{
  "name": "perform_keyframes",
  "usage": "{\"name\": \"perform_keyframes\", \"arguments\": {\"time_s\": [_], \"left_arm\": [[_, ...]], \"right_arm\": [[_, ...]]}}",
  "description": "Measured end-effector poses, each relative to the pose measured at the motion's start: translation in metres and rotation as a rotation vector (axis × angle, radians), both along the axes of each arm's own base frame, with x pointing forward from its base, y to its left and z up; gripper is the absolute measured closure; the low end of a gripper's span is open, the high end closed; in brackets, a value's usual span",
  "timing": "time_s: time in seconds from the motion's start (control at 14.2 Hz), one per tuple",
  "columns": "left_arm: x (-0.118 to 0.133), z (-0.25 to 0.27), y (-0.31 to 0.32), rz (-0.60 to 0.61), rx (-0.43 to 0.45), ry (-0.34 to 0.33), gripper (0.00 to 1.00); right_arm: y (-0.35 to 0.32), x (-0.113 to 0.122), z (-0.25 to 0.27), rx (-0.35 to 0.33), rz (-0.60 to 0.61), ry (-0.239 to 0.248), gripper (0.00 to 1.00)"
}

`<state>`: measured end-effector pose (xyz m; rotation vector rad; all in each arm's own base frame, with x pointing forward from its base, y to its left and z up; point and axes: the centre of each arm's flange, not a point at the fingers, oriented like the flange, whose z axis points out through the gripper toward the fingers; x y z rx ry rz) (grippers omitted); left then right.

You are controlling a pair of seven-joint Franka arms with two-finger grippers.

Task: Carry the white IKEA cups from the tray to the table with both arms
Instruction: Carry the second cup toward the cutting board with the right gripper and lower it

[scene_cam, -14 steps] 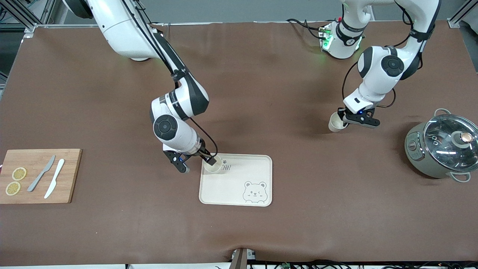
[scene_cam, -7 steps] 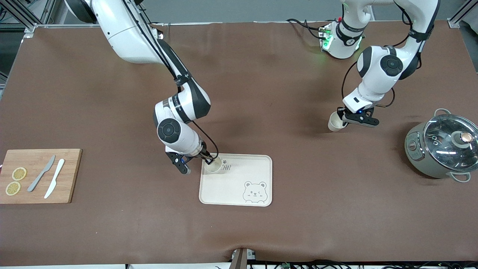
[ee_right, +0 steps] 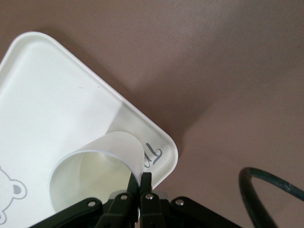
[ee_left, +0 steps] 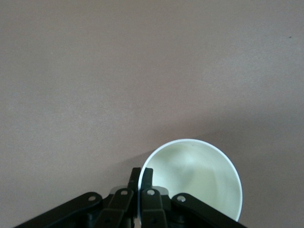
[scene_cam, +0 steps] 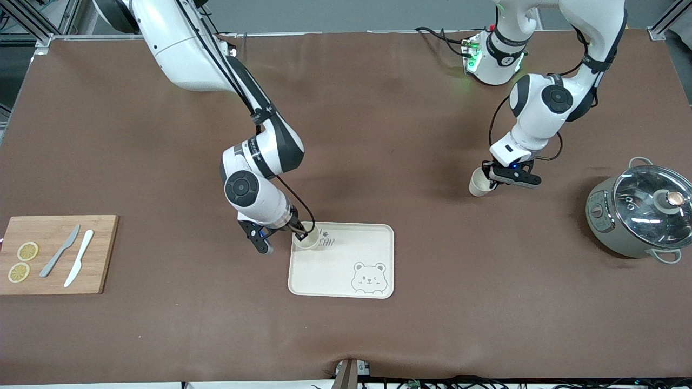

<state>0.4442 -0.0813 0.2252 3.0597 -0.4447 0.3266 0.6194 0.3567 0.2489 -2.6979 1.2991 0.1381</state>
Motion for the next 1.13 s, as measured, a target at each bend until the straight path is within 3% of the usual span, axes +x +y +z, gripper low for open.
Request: {"name": "perform_keyframes", "arguments": {"time_s": [0.14,0.35,0.71,0.99,1.13], "left_arm": [[0.000,0.000,-0.001,-0.002,-0.001,-0.002,0.96],[0.001,-0.001,-0.010,-0.016,-0.006,-0.003,0.87],[0.008,0.002,-0.008,-0.009,-0.010,-0.017,0.40],[0.010,0.004,-0.004,0.002,-0.011,-0.021,0.01],[0.011,0.004,-0.004,0.002,-0.011,-0.023,0.00]], "right_arm": [[0.000,0.006,0.008,0.008,-0.007,-0.015,0.97],[-0.009,0.019,0.024,0.016,-0.007,-0.027,0.97],[-0.068,0.032,0.043,0.001,0.168,0.056,0.97],[-0.124,0.024,0.060,0.014,0.311,0.108,0.97],[-0.159,0.018,0.060,0.028,0.386,0.126,0.97]]}}
